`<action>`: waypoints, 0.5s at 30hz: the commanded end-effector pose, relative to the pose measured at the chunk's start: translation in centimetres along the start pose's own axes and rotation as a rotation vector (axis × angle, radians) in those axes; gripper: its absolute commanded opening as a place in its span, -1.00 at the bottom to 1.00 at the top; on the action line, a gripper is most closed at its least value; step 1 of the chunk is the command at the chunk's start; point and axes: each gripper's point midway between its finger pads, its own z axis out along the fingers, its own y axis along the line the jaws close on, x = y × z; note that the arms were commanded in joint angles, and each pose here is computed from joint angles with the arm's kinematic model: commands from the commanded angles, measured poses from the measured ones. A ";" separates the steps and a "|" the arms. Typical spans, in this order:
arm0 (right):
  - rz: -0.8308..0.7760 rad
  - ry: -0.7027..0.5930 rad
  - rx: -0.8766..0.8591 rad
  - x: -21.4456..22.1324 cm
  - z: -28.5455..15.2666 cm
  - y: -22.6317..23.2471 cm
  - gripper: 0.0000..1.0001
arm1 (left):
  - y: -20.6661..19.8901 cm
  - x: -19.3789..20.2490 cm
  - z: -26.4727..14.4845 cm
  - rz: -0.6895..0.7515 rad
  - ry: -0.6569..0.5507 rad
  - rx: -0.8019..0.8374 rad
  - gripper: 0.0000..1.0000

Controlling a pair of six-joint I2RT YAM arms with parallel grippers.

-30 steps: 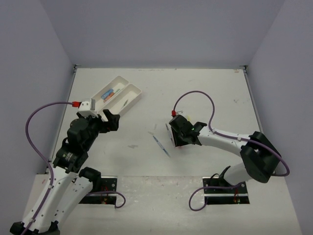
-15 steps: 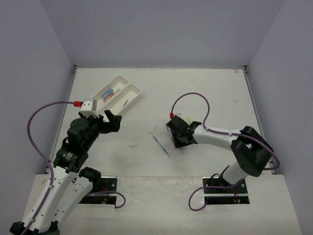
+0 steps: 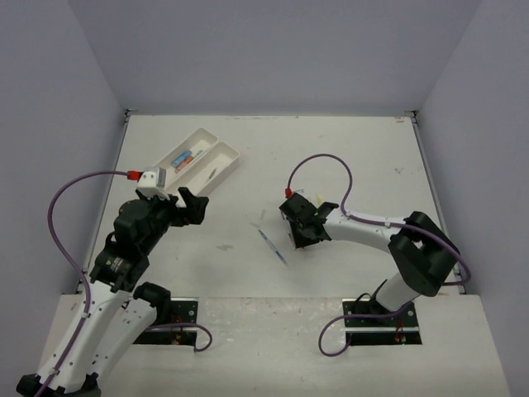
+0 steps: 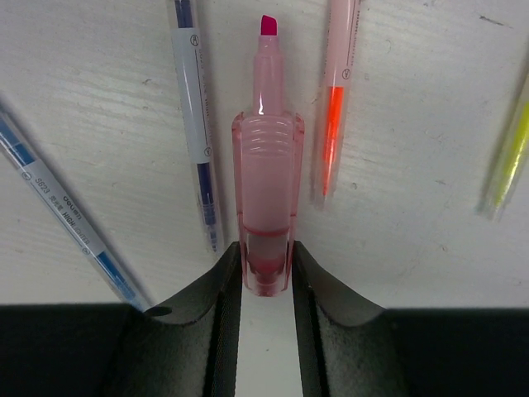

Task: Sort the stationery into containers
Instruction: Pick up the pen from the center of the board.

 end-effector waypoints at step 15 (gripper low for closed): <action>-0.108 -0.609 -0.516 -8.4 -16.2 7.3 -1.00 | -13.8 -0.7 1.6 -0.320 -0.004 0.812 1.00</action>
